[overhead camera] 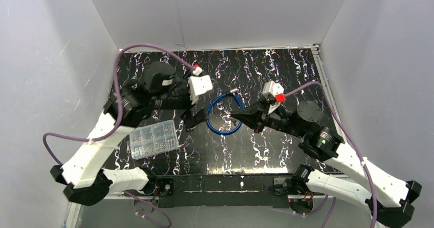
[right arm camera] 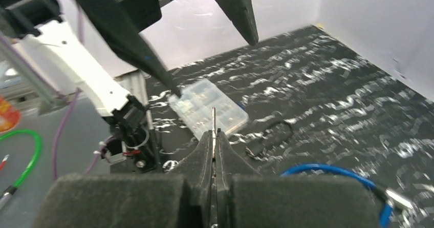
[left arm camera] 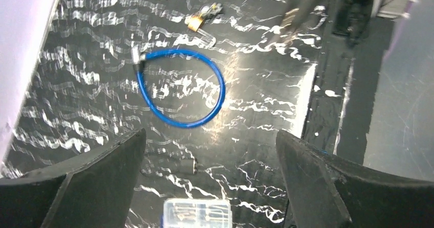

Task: Unlock with the key
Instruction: Pick up the key from the center of the board, then pick up the lock from the center of the board.

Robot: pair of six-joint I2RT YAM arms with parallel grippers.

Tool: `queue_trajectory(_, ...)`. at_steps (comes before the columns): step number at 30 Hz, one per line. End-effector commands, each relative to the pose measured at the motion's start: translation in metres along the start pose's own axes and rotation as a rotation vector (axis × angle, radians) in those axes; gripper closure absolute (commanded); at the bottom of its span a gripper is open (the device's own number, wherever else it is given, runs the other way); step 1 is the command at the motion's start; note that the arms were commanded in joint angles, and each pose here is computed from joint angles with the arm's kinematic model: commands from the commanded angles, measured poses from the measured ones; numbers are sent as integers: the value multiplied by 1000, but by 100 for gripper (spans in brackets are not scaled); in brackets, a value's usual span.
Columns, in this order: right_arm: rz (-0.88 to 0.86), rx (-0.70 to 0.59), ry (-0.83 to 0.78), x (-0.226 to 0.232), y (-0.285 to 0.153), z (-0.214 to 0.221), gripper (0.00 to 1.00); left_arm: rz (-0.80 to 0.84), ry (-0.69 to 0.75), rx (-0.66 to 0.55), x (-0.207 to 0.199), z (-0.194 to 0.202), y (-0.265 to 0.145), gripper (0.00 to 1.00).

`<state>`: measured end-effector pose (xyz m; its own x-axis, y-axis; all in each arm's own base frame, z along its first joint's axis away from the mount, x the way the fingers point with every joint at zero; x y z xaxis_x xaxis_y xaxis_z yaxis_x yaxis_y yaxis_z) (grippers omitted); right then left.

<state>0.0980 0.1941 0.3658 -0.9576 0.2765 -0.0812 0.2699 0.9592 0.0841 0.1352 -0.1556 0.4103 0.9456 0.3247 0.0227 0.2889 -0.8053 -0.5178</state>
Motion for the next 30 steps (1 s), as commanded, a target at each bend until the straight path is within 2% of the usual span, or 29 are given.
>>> queue_trajectory(1, 220, 13, 14, -13, -26, 14, 99, -128, -258, 93, 48, 19, 45, 2)
queue_trajectory(5, 328, 10, 41, -15, -45, 24, 99, -149, -353, 207, 94, 45, 102, 2)
queue_trajectory(11, 418, -5, 63, -16, -59, 25, 99, -171, -361, 311, 143, 73, 186, 2)
queue_trajectory(16, 451, -33, 74, -16, -65, 21, 99, -159, -386, 376, 173, 93, 240, 2)
queue_trajectory(25, 443, -69, 87, -14, -67, 13, 99, -216, -353, 381, 210, 122, 287, 2)
queue_trajectory(30, 442, -75, 89, -14, -67, 10, 99, -181, -366, 375, 217, 137, 301, 2)
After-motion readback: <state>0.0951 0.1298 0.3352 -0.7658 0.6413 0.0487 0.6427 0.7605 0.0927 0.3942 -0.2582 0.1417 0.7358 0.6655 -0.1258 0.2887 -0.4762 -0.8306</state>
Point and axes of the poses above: each gripper's point midway between its finger pads, its own y axis out along the fingers, its own x axis along the line the jaws close on, z = x × y, the point moved 10 cm from there along -y, back along the fingers, and after that the axes turned 11 degrees about -y, right-handed, at the moved point
